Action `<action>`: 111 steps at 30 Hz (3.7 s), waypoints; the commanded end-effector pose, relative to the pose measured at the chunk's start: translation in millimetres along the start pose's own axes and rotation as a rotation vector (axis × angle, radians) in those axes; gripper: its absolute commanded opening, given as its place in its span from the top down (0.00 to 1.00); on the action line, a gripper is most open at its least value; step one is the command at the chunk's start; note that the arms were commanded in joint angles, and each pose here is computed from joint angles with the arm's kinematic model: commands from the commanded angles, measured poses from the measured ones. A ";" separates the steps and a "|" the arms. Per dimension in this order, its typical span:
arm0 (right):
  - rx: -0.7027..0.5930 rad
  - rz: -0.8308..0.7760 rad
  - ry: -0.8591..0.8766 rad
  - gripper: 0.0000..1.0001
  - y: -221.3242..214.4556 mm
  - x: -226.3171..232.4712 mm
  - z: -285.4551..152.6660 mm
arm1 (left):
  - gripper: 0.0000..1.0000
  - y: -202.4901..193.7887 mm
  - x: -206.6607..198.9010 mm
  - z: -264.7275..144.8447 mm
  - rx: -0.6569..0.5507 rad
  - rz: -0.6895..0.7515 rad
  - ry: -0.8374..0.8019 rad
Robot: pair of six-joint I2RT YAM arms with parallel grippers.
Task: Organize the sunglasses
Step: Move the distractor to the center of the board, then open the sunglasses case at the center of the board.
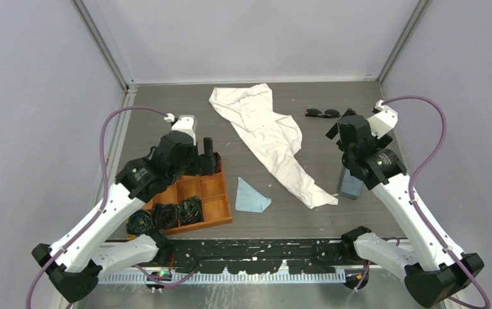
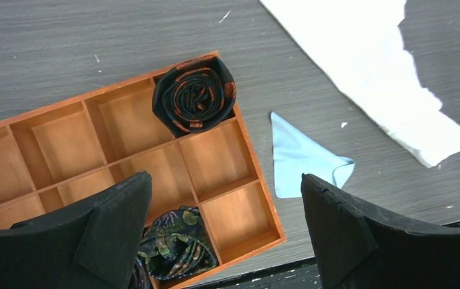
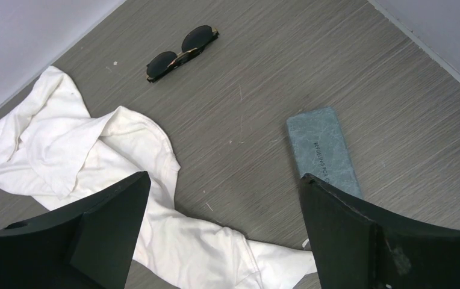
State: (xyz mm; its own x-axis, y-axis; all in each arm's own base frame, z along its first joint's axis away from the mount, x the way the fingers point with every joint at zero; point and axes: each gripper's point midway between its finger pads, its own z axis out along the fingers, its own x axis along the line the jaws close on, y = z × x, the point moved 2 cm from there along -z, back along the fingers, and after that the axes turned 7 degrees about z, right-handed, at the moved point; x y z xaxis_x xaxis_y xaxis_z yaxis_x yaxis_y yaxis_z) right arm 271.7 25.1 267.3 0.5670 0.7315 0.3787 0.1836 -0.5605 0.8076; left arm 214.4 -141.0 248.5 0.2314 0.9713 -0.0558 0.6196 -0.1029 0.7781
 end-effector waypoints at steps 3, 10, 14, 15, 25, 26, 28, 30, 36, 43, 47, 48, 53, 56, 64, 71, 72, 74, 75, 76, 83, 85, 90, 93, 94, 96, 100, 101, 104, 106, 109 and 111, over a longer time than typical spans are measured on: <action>-0.040 0.058 0.014 0.00 9.0 -3.0 -6.6 | 0.06 14.0 -1.7 -8.1 -0.106 -0.024 -0.040; -0.076 0.077 0.049 0.00 15.0 -10.1 -14.5 | 0.11 1.2 -33.0 15.4 -0.007 -0.027 -0.159; -0.047 0.048 0.106 0.00 9.2 -4.9 -16.3 | 0.11 -3.2 -62.0 27.8 0.021 0.003 -0.224; -0.041 0.045 0.112 0.00 7.8 -4.6 -16.7 | 0.11 -4.9 -70.2 30.2 0.029 0.018 -0.239; -0.083 0.043 0.082 0.00 18.5 -15.9 -23.0 | 0.10 -45.3 -195.4 44.5 0.129 0.384 -0.461; -0.088 0.042 0.081 0.00 19.7 -16.8 -23.7 | 0.10 -48.6 -206.3 53.2 0.140 0.384 -0.477; -0.097 0.037 0.079 0.00 22.0 -17.9 -24.7 | 0.09 -47.7 -223.6 64.8 0.147 0.395 -0.504; -0.106 0.028 0.075 0.00 25.2 -19.4 -26.5 | 0.08 -38.7 -241.4 75.7 0.143 0.408 -0.515; -0.140 0.061 0.068 0.00 43.8 -23.2 -39.6 | 0.08 -44.3 -290.6 118.3 0.236 0.480 -0.578; -0.214 0.102 0.056 0.00 67.7 -40.6 -60.2 | 0.08 -65.2 -331.9 145.1 0.308 0.429 -0.775; -0.237 0.105 0.049 0.00 71.2 -49.6 -64.9 | 0.09 -75.4 -348.9 159.7 0.341 0.390 -0.839; -0.237 0.103 0.043 0.00 70.5 -50.7 -64.4 | 0.09 -76.5 -352.4 163.0 0.343 0.383 -0.845; -0.220 0.091 0.031 0.00 64.3 -50.2 -60.0 | 0.09 -85.1 -350.7 188.1 0.379 0.351 -0.806; -0.210 0.080 0.026 0.00 60.9 -47.9 -56.2 | 0.09 -85.7 -329.1 207.4 0.401 0.299 -0.749; -0.114 0.033 0.077 0.00 35.1 -27.9 -38.9 | 0.10 -55.2 -225.3 257.7 0.397 0.152 -0.520; 0.104 -0.004 -0.010 0.00 -2.5 -25.5 4.4 | 0.09 -32.3 -128.6 284.2 0.419 0.084 -0.279; 0.150 0.003 -0.021 0.00 -9.5 -27.7 12.8 | 0.09 -30.0 -114.8 286.3 0.418 0.069 -0.251; 0.220 0.025 -0.052 0.00 -21.3 -34.9 27.9 | 0.09 -24.9 -91.2 288.5 0.412 0.038 -0.221; 0.248 0.036 -0.075 0.00 -25.9 -40.0 35.2 | 0.09 -21.3 -79.2 289.7 0.405 0.023 -0.202; 0.276 0.048 -0.099 0.00 -30.7 -46.0 41.9 | 0.09 -16.5 -64.0 291.6 0.397 0.002 -0.174; 0.370 0.146 -0.205 0.00 -39.3 -75.2 71.1 | 0.09 6.3 0.9 302.7 0.369 -0.085 -0.044; 0.366 0.137 -0.229 0.01 -39.5 -79.2 73.6 | 0.09 16.0 6.0 299.3 0.355 -0.079 -0.029; 0.357 0.124 -0.293 0.00 -42.6 -92.4 77.2 | 0.09 58.2 -22.9 255.7 0.242 -0.035 -0.124; 0.351 0.120 -0.338 0.00 -48.7 -105.7 82.3 | 0.09 79.3 -63.9 218.1 0.144 0.080 -0.185; 0.359 0.120 -0.350 0.00 -52.3 -109.4 84.6 | 0.08 83.2 -76.8 206.8 0.124 0.113 -0.207; 0.378 0.120 -0.364 0.00 -59.7 -112.9 89.7 | 0.08 85.9 -98.6 189.4 0.108 0.148 -0.258; 0.421 0.122 -0.398 0.00 -77.5 -119.4 101.4 | 0.08 73.7 -134.9 170.3 0.142 0.156 -0.396; 0.427 0.119 -0.407 0.00 -81.4 -121.8 104.6 | 0.08 68.5 -142.1 168.0 0.154 0.155 -0.420; 0.457 0.112 -0.425 0.00 -91.9 -125.2 112.5 | 0.09 51.0 -160.6 163.0 0.194 0.148 -0.483; 0.477 0.107 -0.432 0.00 -99.2 -127.2 116.6 | 0.09 40.8 -167.5 161.7 0.214 0.145 -0.503; 0.519 0.100 -0.423 0.00 -113.1 -129.2 120.3 | 0.09 32.0 -173.8 158.9 0.231 0.131 -0.523; 0.559 0.098 -0.412 0.00 -123.7 -129.4 121.4 | 0.09 28.1 -175.9 158.1 0.238 0.120 -0.532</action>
State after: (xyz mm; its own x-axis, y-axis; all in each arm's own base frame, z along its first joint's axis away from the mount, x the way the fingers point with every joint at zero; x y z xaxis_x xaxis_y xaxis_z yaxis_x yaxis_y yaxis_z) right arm 266.8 -53.1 73.3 0.8537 0.5090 0.1103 0.4283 -0.8066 0.4073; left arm 319.9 -336.2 178.4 0.6057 0.7479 -0.2716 0.6945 -0.3304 0.6392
